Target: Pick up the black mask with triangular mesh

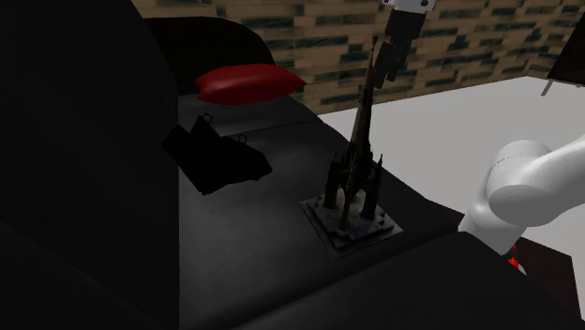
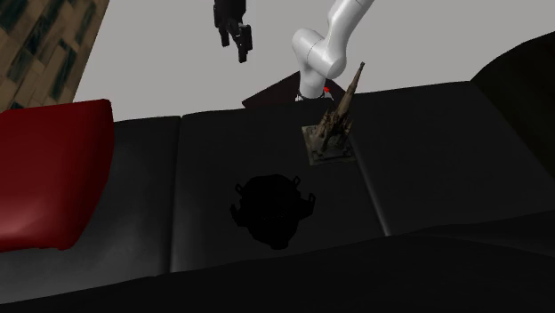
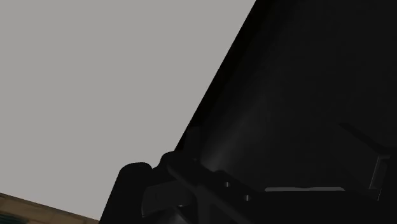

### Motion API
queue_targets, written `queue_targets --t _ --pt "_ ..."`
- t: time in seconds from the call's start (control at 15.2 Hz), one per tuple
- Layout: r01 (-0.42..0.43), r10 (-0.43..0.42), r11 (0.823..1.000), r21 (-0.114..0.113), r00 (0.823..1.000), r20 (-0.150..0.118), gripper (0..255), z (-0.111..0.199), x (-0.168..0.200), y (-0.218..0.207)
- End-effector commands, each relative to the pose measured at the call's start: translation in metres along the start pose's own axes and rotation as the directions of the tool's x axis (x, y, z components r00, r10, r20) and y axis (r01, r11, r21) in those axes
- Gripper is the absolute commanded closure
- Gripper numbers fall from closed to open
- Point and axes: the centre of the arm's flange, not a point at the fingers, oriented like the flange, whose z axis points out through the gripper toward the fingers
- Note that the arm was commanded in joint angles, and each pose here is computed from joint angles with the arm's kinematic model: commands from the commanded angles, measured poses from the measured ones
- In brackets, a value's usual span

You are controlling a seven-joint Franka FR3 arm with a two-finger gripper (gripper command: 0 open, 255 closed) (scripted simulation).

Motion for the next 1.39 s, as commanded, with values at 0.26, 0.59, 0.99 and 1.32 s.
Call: queue_targets --t 0.26,0.59,0.99,1.32 --pt "-0.048 0.048 0.999 -0.009 0.999 0.001 0 0.003 0.002 -0.054" --pt "-0.108 0.108 0.994 -0.021 0.994 0.001 0 0.007 0.009 -0.121" --pt "-0.179 0.180 0.983 -0.035 0.984 0.000 0 0.013 0.022 -0.201" --pt "-0.238 0.238 0.970 -0.046 0.971 -0.002 0 0.019 0.038 -0.267"
